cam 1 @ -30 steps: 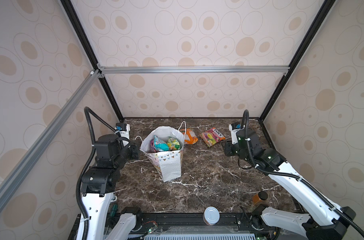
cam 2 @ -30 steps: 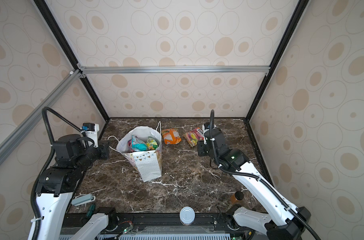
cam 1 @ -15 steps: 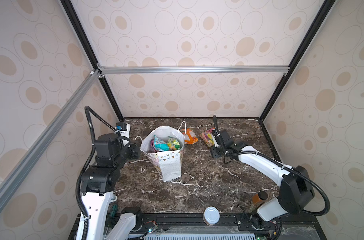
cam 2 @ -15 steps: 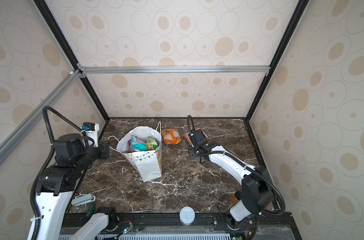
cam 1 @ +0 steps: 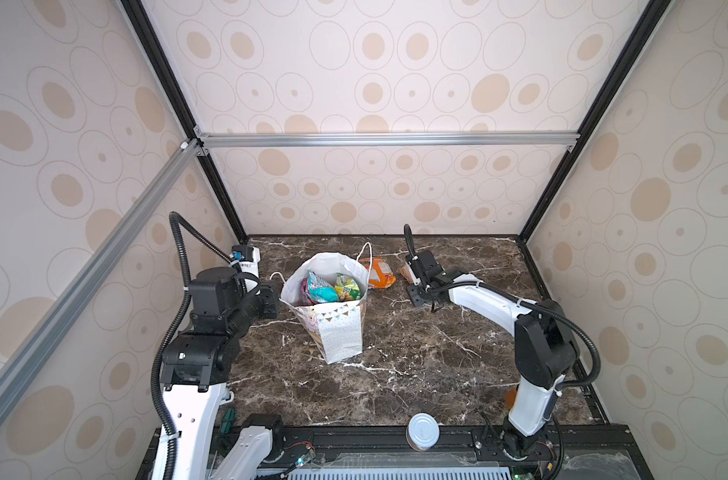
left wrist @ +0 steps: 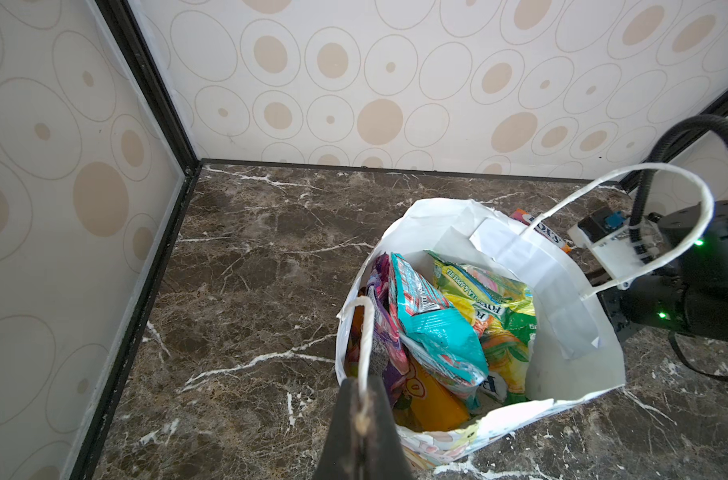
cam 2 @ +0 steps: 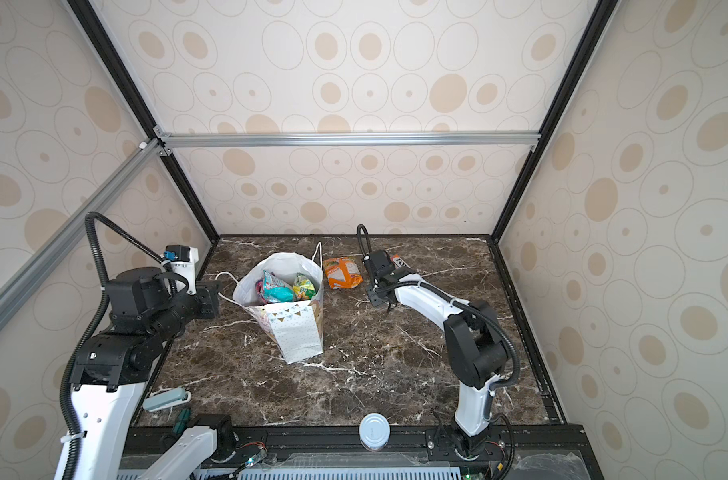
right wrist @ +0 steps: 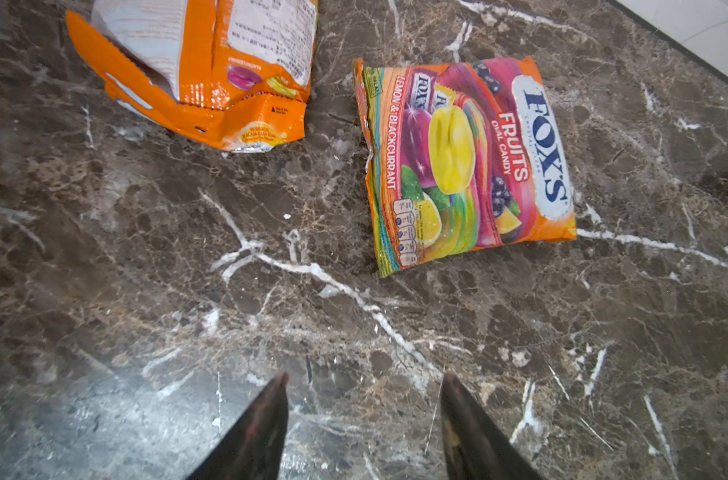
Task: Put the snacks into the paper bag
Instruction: 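Lower the open right gripper onto the pink Fox's Fruits packet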
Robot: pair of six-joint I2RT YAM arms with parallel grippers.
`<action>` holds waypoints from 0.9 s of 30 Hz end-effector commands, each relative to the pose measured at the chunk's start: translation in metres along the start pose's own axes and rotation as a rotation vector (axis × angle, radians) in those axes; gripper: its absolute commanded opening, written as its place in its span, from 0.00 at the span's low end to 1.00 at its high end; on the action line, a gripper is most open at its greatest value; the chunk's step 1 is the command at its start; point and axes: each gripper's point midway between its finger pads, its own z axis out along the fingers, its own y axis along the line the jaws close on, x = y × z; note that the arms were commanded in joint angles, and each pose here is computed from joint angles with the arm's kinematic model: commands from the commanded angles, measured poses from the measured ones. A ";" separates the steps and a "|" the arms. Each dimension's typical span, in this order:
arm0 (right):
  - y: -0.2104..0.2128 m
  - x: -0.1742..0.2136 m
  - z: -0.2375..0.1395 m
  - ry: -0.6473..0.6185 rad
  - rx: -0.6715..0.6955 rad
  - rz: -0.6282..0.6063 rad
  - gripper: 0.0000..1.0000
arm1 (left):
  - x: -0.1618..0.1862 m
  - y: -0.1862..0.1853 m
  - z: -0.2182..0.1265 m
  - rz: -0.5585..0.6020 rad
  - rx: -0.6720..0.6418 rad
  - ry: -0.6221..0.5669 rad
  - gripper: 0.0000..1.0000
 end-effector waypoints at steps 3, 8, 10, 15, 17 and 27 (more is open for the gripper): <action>-0.008 -0.013 0.015 0.024 0.046 -0.016 0.61 | -0.024 0.001 -0.020 -0.004 -0.015 -0.096 0.00; -0.007 -0.012 0.033 0.067 0.072 -0.019 0.60 | -0.020 0.002 -0.022 -0.004 -0.022 -0.098 0.00; -0.011 -0.013 0.037 0.067 0.094 -0.019 0.60 | -0.019 0.002 -0.022 -0.002 -0.023 -0.094 0.00; -0.016 -0.016 0.047 0.079 0.136 -0.047 0.60 | -0.019 0.003 -0.022 -0.003 -0.025 -0.095 0.00; -0.017 -0.015 0.051 0.091 0.153 -0.065 0.60 | -0.020 0.002 -0.023 -0.002 -0.024 -0.097 0.00; -0.022 -0.016 0.068 0.125 0.202 -0.109 0.59 | -0.020 0.000 -0.026 -0.013 -0.011 -0.108 0.00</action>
